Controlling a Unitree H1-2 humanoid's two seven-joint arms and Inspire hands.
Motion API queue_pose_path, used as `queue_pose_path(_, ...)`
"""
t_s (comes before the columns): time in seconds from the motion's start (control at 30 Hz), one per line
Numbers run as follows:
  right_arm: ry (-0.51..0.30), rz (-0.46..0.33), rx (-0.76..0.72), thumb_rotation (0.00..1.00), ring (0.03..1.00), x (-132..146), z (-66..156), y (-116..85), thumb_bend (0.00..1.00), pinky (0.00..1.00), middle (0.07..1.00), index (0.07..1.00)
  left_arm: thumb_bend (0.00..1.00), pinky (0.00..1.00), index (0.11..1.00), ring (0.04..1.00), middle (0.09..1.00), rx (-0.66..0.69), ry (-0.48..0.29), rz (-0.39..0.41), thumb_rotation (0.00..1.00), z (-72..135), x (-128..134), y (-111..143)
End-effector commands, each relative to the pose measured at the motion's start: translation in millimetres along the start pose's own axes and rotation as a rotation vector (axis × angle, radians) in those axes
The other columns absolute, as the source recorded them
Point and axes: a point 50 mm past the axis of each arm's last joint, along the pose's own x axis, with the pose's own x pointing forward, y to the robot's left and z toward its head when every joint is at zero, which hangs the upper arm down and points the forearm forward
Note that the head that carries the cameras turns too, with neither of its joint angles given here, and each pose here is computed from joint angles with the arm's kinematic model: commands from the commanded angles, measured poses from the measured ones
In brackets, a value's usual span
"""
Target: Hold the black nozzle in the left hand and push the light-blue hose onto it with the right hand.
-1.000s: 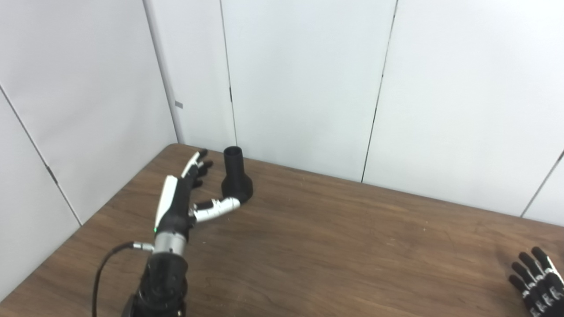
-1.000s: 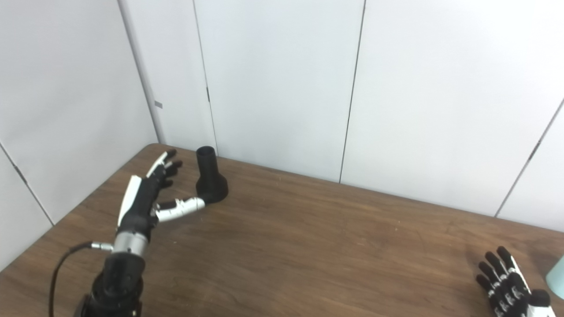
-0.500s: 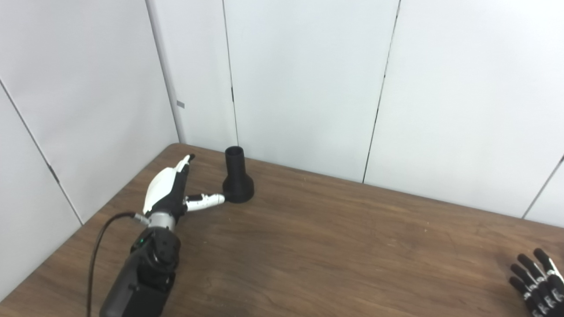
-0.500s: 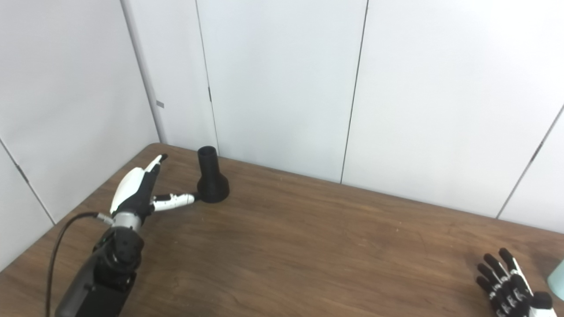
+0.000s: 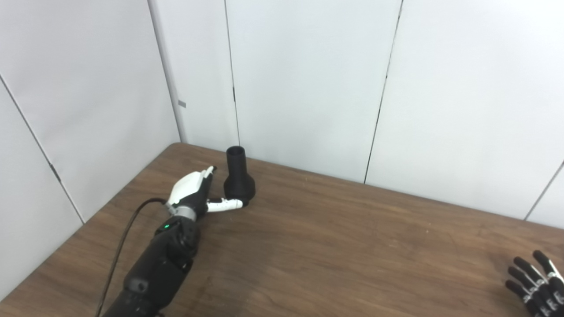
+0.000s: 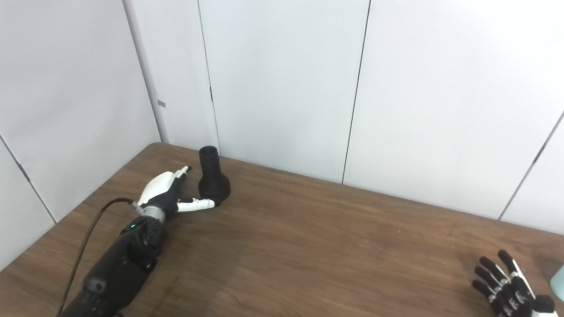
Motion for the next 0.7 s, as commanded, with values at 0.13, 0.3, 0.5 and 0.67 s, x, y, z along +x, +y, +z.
queue_pose_path(0.13, 0.096, -0.025, -0.007, 1.0, 0.875, -20, -24, -10, 0.77, 0.84, 0.87, 0.978, 0.99, 1.0, 0.931, 1.0, 0.977, 0.109, -0.053, 0.079, 0.65, 19, 21, 27)
queue_pose_path(0.3, 0.103, -0.029, -0.025, 1.0, 0.862, -21, -25, -10, 0.79, 0.83, 0.852, 0.972, 1.0, 1.0, 0.919, 1.0, 0.966, 0.145, -0.061, 0.079, 0.66, 25, 26, 19)
queue_pose_path(0.5, 0.112, -0.036, -0.037, 0.98, 0.853, -23, -25, -8, 0.81, 0.82, 0.832, 0.969, 1.0, 1.0, 0.917, 1.0, 0.953, 0.121, -0.03, 0.04, 0.55, 31, 34, 18)
queue_pose_path(0.67, 0.117, -0.037, -0.047, 0.98, 0.846, -24, -25, -6, 0.82, 0.82, 0.82, 0.969, 0.99, 1.0, 0.89, 0.985, 0.933, 0.076, -0.027, 0.061, 0.51, 32, 37, 18)
